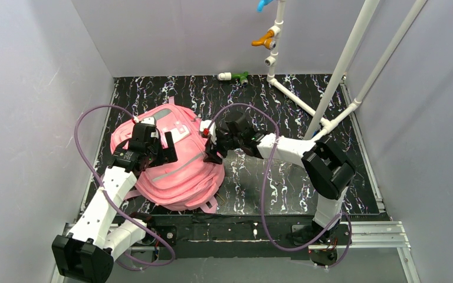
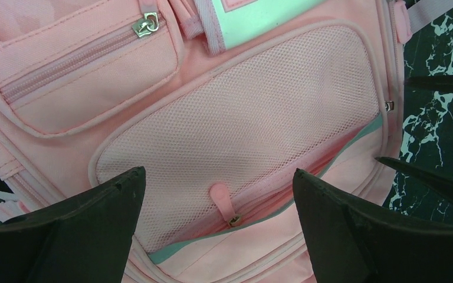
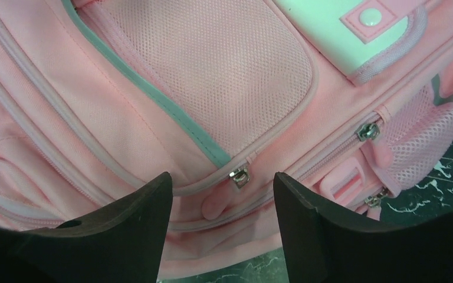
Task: Pack the student bag
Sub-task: Adjust the student bag at the center of the board.
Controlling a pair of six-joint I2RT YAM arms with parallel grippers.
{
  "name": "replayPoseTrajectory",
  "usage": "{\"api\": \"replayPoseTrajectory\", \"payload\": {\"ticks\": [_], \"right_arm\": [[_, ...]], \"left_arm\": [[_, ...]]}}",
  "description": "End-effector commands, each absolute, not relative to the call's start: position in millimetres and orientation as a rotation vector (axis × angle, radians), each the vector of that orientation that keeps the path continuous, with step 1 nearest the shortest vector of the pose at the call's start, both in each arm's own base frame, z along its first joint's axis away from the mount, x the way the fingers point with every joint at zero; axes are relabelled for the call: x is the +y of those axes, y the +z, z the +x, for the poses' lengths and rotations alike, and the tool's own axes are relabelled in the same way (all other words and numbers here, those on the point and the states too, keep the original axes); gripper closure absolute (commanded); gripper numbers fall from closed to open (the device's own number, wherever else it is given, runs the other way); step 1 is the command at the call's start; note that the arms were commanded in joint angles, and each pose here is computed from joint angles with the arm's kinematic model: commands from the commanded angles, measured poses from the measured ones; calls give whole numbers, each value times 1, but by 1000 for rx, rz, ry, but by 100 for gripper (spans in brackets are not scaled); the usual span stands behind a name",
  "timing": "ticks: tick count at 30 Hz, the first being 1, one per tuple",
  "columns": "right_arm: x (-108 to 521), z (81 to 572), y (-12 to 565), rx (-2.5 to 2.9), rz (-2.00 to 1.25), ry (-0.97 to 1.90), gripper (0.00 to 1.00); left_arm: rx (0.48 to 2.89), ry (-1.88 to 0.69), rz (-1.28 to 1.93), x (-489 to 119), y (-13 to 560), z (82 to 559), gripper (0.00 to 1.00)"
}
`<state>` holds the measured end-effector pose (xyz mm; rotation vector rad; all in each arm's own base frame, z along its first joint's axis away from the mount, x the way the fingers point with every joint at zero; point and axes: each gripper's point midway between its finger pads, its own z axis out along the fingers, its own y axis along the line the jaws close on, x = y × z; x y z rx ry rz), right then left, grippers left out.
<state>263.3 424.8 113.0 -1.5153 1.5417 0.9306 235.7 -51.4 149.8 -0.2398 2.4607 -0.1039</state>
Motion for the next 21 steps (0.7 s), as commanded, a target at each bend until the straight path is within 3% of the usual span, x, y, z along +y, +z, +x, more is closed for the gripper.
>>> {"api": "replayPoseTrajectory", "payload": {"ticks": [1,5,14,21], "right_arm": [[410,267,130,1452,-1485,828,25],[406,262,133,1433,-1462,849,22],[415,265,136,1365,-1477,829,29],[432,277,114,1474,-1478,741,42]], "left_arm": [[2461,-118,-239,-52,143,236,7],[2482,-143,-250,-56,135,234,7],[2501,-188,-299,-61,124,227,2],[2463,-234,-389,-64,121,227,2]]}}
